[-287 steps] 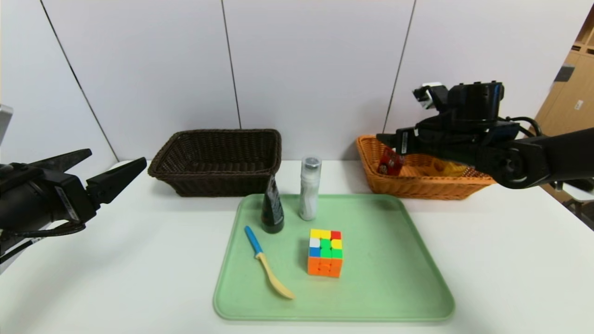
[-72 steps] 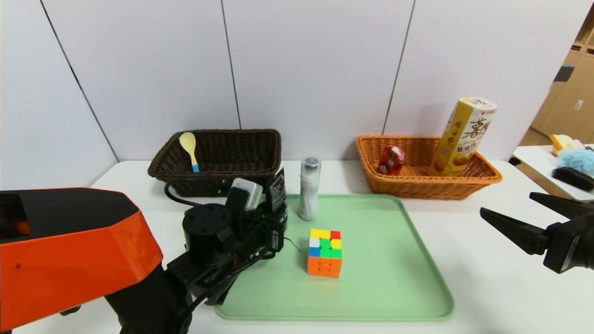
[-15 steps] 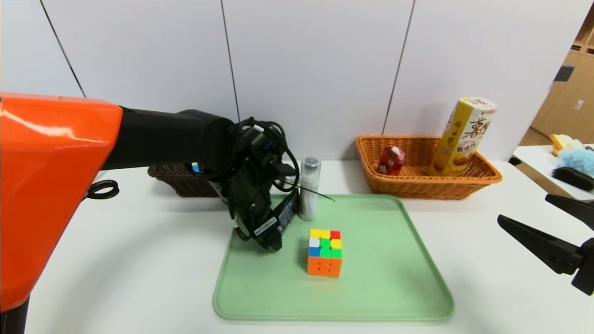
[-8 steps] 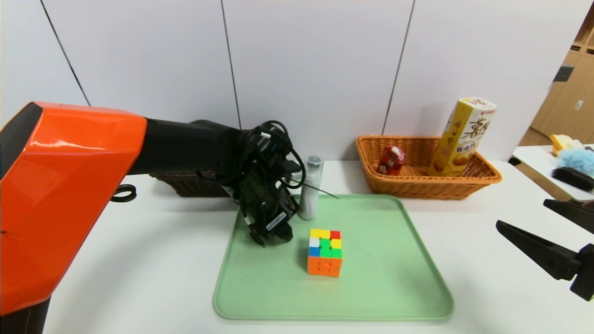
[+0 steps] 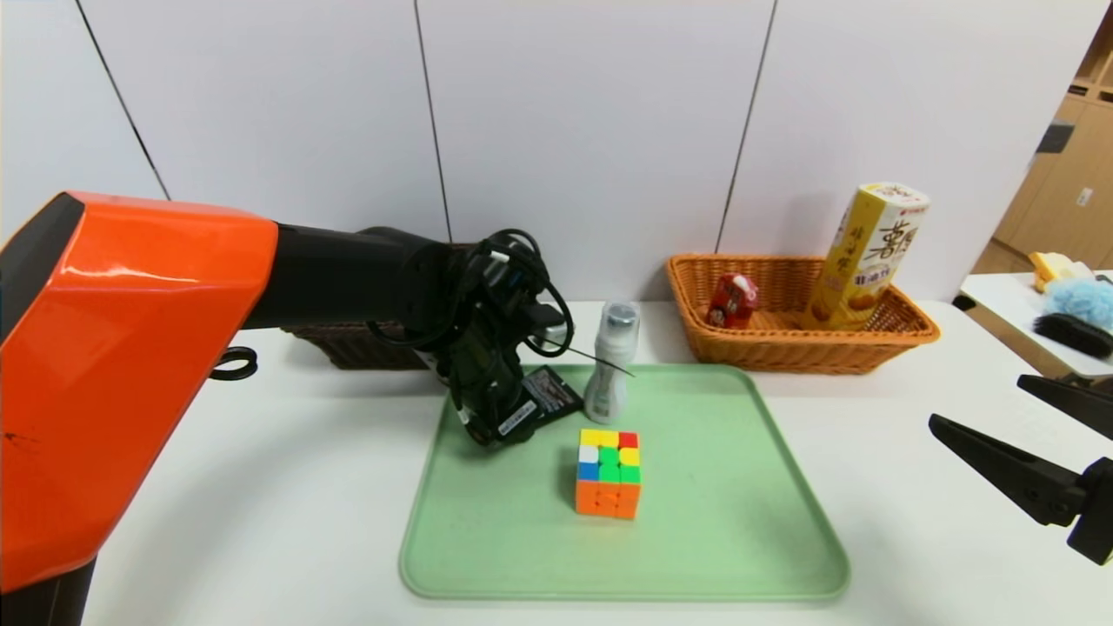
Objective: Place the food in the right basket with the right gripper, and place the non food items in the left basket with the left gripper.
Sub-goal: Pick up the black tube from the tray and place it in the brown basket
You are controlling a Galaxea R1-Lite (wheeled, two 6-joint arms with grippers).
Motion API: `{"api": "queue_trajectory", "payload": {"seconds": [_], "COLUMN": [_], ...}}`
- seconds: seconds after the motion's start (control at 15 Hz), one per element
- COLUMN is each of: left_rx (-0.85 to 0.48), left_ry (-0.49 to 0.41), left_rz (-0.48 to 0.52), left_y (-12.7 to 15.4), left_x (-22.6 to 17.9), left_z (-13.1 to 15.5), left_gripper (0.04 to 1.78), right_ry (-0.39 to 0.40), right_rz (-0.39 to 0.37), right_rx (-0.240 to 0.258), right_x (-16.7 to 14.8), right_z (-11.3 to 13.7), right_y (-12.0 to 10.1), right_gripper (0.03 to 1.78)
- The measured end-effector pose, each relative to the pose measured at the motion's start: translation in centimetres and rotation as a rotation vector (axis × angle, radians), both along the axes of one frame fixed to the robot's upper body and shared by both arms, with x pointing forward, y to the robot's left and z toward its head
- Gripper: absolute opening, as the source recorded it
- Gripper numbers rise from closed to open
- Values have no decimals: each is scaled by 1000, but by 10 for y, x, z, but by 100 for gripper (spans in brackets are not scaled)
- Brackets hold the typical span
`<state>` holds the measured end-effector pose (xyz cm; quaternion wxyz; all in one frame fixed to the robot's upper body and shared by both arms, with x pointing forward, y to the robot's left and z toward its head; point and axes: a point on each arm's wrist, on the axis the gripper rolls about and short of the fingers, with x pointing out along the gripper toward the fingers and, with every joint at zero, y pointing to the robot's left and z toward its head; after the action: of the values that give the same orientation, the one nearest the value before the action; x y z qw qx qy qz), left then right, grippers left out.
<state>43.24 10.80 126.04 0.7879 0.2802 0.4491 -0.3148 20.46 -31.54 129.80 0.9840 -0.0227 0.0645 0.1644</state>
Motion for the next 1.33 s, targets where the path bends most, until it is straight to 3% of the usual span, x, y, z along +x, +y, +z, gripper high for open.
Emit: {"api": "queue_trajectory", "payload": {"seconds": [0.47, 0.73, 1.13, 1.33], "left_rx": [0, -35, -186, -371], "left_ry": [4, -43, -175, -342], "left_rz": [16, 30, 35, 97], "left_y": [7, 21, 49, 55], "left_x": [-4, -12, -38, -44], "left_z": [6, 32, 95, 131], "left_gripper": [82, 82, 81, 78], "right_ry": [8, 24, 52, 60], "right_rz": [2, 20, 20, 20], "right_rx": [0, 0, -3, -5], "right_x": [1, 1, 2, 2], "right_z": [-1, -5, -11, -13], "right_y": [0, 1, 1, 1], "right_gripper": [170, 170, 170, 170]}}
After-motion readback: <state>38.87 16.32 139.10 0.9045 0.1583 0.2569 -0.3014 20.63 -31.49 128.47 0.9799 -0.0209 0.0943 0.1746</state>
